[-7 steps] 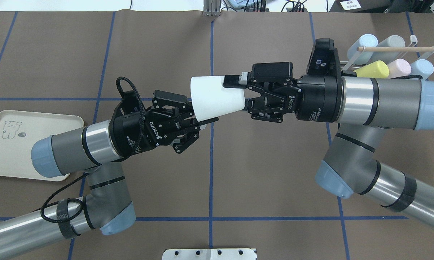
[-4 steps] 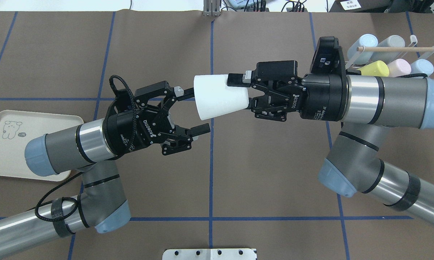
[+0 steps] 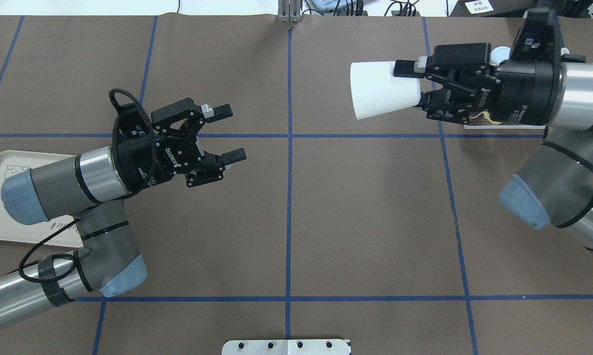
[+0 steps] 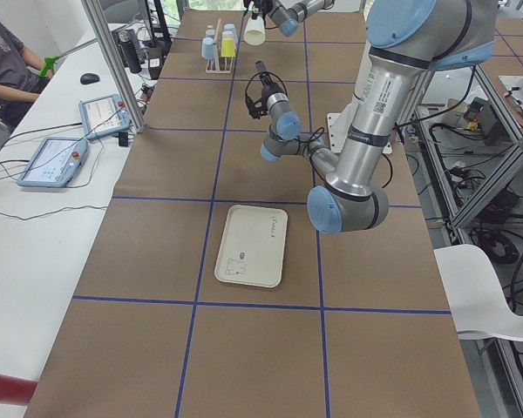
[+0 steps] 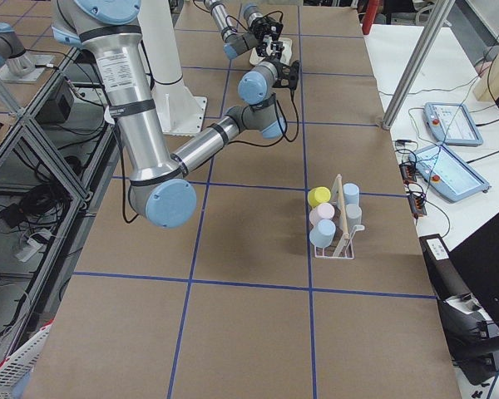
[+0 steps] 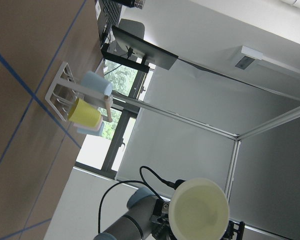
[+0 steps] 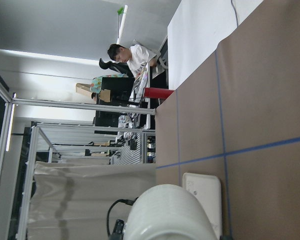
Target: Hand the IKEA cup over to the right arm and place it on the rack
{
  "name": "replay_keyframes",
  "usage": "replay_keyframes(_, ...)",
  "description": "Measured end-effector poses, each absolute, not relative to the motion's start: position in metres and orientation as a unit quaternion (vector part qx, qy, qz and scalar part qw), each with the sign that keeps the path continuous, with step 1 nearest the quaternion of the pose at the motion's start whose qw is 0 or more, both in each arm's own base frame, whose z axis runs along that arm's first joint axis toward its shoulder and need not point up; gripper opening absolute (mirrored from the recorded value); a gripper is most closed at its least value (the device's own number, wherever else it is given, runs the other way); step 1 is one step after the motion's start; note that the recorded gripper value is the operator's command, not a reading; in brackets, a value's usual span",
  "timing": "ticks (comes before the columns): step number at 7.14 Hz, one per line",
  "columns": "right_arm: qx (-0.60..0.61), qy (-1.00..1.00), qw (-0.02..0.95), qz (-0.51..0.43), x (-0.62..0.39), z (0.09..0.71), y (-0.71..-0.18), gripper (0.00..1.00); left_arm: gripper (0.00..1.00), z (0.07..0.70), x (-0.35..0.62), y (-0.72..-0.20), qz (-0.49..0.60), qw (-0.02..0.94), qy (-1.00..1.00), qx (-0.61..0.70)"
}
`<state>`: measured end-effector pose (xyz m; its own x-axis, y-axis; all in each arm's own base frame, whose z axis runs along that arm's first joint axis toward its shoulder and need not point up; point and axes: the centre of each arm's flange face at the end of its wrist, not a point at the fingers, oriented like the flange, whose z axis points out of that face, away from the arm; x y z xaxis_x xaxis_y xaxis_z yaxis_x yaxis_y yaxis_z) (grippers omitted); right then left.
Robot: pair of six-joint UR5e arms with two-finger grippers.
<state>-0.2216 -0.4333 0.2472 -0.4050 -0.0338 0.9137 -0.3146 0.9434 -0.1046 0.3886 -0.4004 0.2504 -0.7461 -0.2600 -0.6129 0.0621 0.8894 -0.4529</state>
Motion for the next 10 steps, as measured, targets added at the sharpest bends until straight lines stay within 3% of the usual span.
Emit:
replay_keyframes(5, 0.268, -0.619, 0.724, 0.143, -0.109, 0.321, -0.523, 0.17, 1.00, 0.341, 0.249, -0.530, -0.166, 0.652, 0.720, 0.170)
replay_keyframes(10, 0.293, -0.461, 0.832, 0.100, -0.040, 0.417, -0.618, 0.16, 1.00, 0.477, 0.086, -0.569, -0.048, 0.833, 0.439, 0.333)
